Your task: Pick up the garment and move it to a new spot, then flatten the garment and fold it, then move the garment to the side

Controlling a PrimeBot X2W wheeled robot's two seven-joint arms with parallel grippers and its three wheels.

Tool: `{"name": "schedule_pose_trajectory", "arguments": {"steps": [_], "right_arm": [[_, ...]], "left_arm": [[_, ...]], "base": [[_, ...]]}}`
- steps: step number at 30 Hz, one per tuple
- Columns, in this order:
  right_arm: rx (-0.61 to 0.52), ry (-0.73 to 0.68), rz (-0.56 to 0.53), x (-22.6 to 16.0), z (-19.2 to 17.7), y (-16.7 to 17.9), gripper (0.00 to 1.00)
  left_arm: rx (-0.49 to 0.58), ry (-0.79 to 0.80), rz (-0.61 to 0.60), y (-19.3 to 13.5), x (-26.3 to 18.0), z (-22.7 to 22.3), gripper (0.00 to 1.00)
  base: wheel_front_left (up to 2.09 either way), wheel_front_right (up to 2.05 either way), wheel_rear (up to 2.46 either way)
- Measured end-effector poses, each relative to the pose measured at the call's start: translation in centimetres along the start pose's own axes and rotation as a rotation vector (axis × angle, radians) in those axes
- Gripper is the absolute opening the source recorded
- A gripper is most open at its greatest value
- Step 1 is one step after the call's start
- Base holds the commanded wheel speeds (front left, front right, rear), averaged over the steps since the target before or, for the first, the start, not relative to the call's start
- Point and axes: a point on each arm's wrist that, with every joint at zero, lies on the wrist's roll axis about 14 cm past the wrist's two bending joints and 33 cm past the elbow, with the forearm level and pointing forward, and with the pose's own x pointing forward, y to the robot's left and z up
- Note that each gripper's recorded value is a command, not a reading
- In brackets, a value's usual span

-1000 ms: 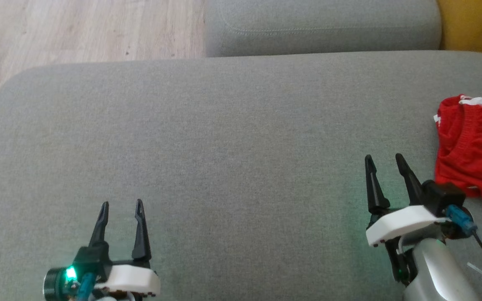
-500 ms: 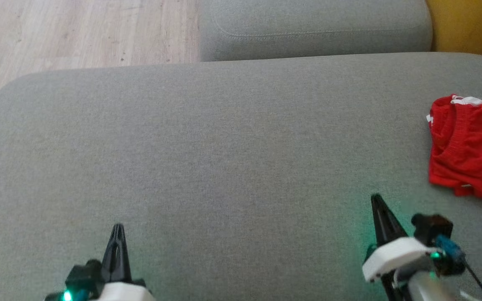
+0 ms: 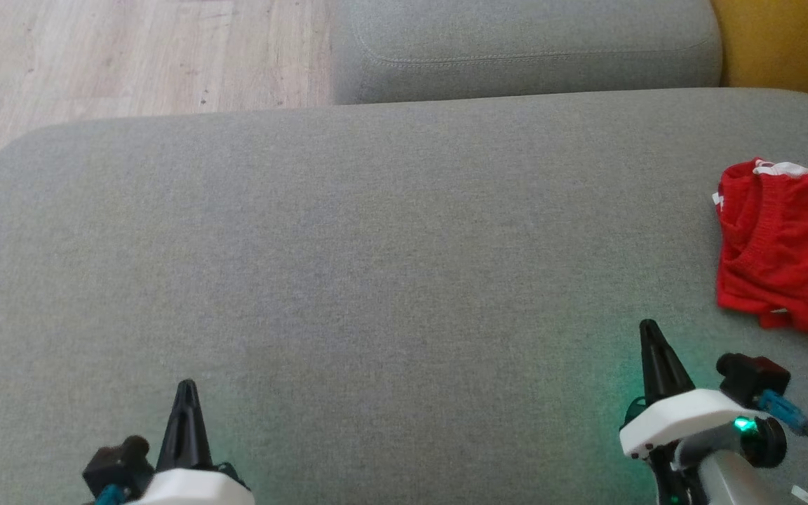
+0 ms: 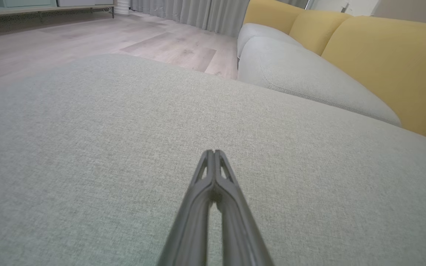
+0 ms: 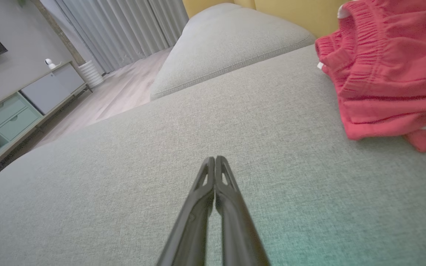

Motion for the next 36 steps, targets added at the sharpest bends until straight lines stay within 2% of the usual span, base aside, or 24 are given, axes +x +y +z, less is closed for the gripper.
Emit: {"name": "schedule_pose_trajectory", "arguments": {"steps": [36], "right_arm": [[0.419,-0.075,-0.066,0.1,2.9,-1.7,0.00]], "left_arm": [[-0.424,0.021,0.029,0.7,0.8,1.1,0.00]], "base": [[0.00,0.00,0.00]]}}
